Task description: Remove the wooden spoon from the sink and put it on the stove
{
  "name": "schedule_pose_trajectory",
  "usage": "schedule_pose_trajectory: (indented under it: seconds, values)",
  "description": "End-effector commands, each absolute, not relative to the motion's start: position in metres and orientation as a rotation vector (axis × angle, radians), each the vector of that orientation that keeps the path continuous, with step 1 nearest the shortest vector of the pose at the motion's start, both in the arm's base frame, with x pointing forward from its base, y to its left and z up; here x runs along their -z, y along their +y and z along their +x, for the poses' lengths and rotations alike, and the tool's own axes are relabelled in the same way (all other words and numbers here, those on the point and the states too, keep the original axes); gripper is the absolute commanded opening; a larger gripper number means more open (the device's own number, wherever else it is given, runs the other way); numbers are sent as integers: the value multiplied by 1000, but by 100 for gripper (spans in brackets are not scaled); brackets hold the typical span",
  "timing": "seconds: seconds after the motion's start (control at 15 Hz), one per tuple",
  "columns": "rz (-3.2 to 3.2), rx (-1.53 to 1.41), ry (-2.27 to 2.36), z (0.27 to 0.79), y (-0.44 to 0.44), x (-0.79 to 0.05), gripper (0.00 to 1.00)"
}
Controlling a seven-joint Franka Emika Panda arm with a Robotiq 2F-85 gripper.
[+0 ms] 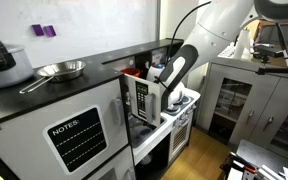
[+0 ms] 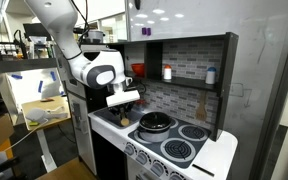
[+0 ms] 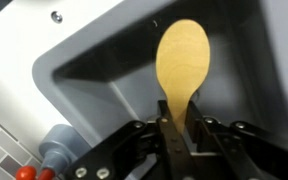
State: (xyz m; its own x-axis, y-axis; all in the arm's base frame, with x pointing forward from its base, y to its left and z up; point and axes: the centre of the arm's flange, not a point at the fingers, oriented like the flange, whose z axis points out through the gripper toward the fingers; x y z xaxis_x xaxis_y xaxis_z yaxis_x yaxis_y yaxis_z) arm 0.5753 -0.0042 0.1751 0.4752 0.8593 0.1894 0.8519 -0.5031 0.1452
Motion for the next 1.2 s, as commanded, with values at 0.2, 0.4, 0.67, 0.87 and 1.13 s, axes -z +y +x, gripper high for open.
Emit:
schedule_pose_trajectory:
  seconds: [0.2,0.4,0.67,0.87,1.13]
  values:
    - [2642,-309,1541,541,9,-209,5]
    - [2617,-313,1535,530,13,-222,5]
    - [2592,-341,1507,517,10,-241,5]
    - [2577,-353,1477,510,5,-255,5]
    - [2600,-379,1362,500,-4,-275,5]
